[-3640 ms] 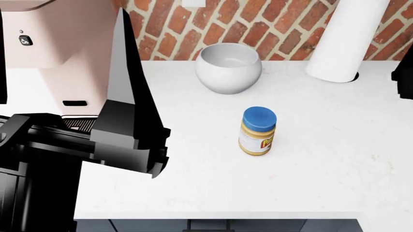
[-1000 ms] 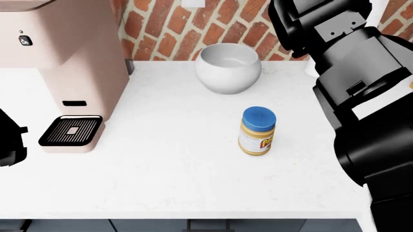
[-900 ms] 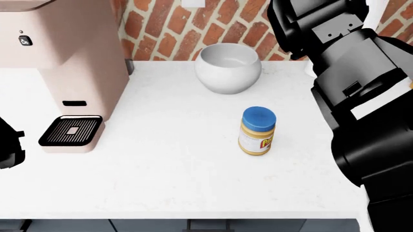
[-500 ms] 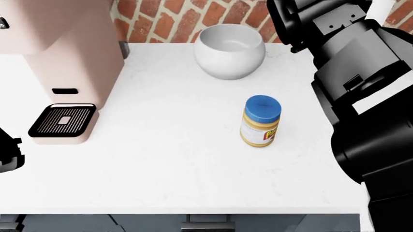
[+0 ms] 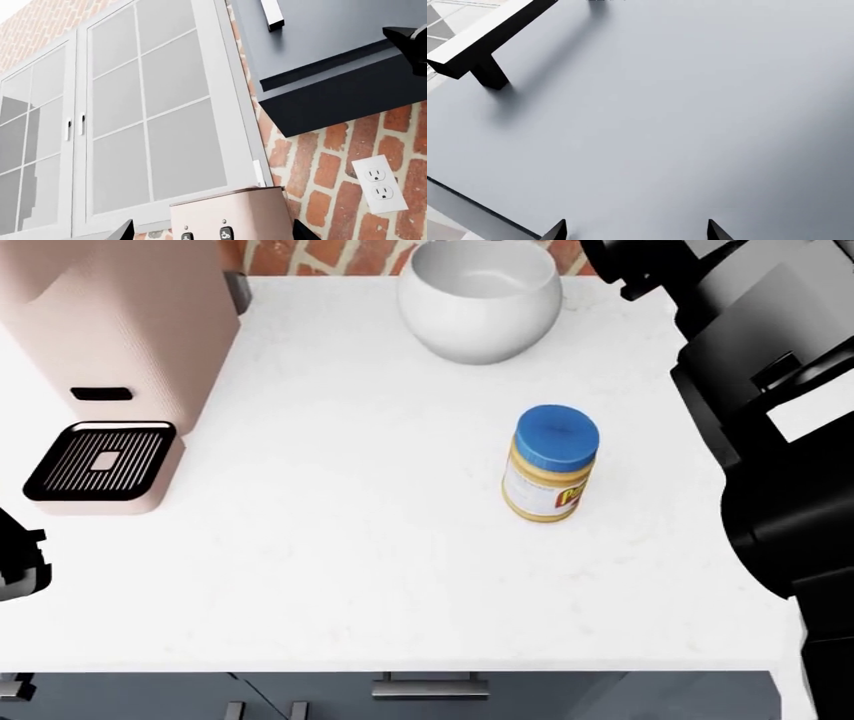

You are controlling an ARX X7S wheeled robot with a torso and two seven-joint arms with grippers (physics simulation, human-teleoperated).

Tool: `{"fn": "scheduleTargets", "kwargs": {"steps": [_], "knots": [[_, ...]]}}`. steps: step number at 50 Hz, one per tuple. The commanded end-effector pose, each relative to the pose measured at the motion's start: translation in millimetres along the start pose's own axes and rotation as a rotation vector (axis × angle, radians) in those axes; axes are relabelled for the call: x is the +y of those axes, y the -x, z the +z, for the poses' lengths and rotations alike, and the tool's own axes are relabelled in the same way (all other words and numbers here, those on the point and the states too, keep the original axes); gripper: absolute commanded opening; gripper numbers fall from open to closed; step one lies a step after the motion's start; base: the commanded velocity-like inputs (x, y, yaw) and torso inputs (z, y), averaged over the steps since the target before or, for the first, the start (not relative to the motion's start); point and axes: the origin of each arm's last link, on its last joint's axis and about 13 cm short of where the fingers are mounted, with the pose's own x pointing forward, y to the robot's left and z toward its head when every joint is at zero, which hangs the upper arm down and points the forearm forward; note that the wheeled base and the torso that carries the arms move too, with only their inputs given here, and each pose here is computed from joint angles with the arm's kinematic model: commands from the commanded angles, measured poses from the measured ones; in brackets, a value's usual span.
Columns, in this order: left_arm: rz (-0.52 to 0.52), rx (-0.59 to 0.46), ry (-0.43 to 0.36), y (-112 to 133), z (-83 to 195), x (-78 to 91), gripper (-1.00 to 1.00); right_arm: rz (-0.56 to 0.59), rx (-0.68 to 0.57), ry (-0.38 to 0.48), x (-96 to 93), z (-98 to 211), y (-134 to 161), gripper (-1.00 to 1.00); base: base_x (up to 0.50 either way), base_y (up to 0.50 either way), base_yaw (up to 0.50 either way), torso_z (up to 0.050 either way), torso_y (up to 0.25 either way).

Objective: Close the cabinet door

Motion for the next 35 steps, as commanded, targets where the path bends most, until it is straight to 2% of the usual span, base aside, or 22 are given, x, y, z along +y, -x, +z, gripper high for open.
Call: {"fn": "scheduleTargets", "kwargs": {"steps": [1,23,31,35], "knots": [[0.002,-0.001,0.002,-0.5,0.3,0.0,1.00,0.151,0.182,0.104,14.9,-34.5,25.1,1.00,0.00,0.00,0.00,0.041,-0.146],[0.005,-0.025,0.025,-2.0,2.2,-0.5,1.00,0.156,0.180,0.122,15.8,-31.8,22.7,1.00,0.00,0.00,0.00,0.042,-0.144],[0.012,-0.026,0.043,-3.5,4.0,-0.9,1.00,0.118,0.132,0.061,15.4,-29.4,21.7,1.00,0.00,0.00,0.00,0.000,-0.006],[-0.010,-0.036,0.071,-6.2,7.0,-1.4,1.00,0.155,0.114,0.034,18.9,-30.9,24.3,1.00,0.00,0.00,0.00,0.000,-0.011]]}}
